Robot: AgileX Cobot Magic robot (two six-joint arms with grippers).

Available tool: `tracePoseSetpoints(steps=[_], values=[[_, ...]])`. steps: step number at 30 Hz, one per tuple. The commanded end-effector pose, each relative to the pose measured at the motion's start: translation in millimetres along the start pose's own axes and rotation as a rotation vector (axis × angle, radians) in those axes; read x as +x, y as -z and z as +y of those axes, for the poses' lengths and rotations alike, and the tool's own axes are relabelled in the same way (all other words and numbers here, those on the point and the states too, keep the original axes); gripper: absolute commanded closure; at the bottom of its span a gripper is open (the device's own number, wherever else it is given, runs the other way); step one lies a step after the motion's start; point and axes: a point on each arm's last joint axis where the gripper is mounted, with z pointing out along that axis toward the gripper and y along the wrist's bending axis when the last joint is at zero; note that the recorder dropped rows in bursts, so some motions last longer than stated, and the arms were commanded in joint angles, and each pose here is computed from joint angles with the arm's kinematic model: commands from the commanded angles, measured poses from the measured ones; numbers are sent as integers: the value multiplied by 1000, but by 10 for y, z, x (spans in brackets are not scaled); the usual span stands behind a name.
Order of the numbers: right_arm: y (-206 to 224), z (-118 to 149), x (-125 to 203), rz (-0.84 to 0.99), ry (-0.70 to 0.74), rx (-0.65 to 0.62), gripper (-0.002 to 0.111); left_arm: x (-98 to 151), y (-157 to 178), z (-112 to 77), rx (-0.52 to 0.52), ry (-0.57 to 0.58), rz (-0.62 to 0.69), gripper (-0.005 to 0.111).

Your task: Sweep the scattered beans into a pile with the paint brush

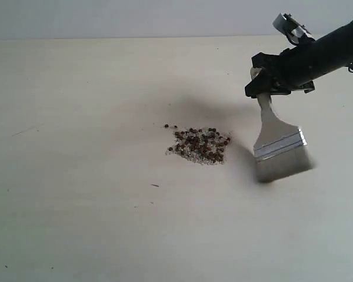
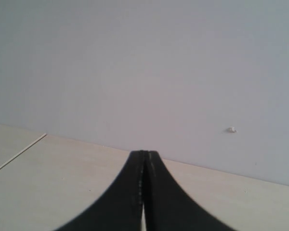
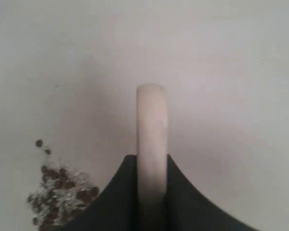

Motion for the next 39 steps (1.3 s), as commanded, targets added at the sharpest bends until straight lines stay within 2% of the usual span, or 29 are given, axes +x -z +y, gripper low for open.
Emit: tracePoseSetpoints(steps=[1,9,14,16,24,30,34,36,39], values=[[11,-100,-43,-23,97,116,96,8,6,-1,2,5,2,107],[6,-121,-54,-37,92,134,79,8,6,-1,2,5,2,107],[5,-111,-65,-57,-49,120,91,8,6,-1,2,5,2,107],[5,-107,-69,-63,-63,115,92,8,6,-1,2,5,2,107],[11,-137,-96,-91,-18,150,66,8,6,-1,2,5,2,107],[49,-135,-122,-110,32,166,62,8,6,-1,2,5,2,107],[169,-88,-134,-93,100,214,67,8,6,-1,2,5,2,107],[273,-47,-133,-75,106,254,77,8,6,-1,2,5,2,107],[466,-5,-98,-14,122,354,100,8,6,-1,2,5,2,107]])
